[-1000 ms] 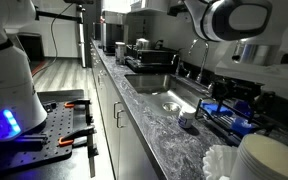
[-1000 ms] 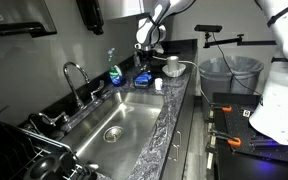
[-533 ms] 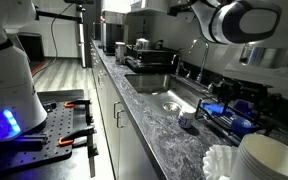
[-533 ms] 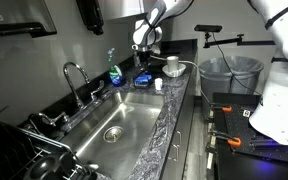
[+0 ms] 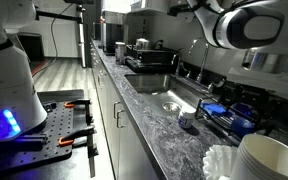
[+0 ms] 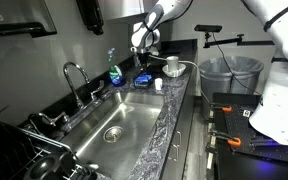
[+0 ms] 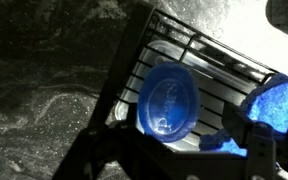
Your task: Put the blue soap on the rack, then remove it from the rack
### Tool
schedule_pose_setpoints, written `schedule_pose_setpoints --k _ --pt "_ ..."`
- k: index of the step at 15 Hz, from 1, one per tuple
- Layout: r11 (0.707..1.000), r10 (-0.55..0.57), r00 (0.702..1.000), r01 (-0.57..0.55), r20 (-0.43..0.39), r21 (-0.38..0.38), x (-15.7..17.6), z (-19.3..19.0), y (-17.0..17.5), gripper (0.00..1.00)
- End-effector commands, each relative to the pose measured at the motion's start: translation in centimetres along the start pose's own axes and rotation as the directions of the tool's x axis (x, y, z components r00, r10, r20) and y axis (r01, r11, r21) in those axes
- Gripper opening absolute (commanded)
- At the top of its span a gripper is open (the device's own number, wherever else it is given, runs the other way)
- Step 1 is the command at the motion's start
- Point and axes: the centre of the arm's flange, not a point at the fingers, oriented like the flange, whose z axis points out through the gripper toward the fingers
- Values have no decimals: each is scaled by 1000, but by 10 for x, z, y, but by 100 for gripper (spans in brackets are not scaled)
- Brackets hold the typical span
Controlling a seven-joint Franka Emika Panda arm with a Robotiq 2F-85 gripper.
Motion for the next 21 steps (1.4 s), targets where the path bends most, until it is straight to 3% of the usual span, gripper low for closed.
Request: schedule_pose_setpoints --k 1,8,9,15,21 --pt "1000 -20 1000 20 23 8 7 1 10 86" --pt "1000 -28 999 27 35 11 5 8 12 84" --pt "1000 -29 999 29 36 11 5 9 11 82" --pt "999 -33 999 33 28 -1 1 3 10 36" --pt "1000 -23 1000 23 2 -22 -9 -20 3 36"
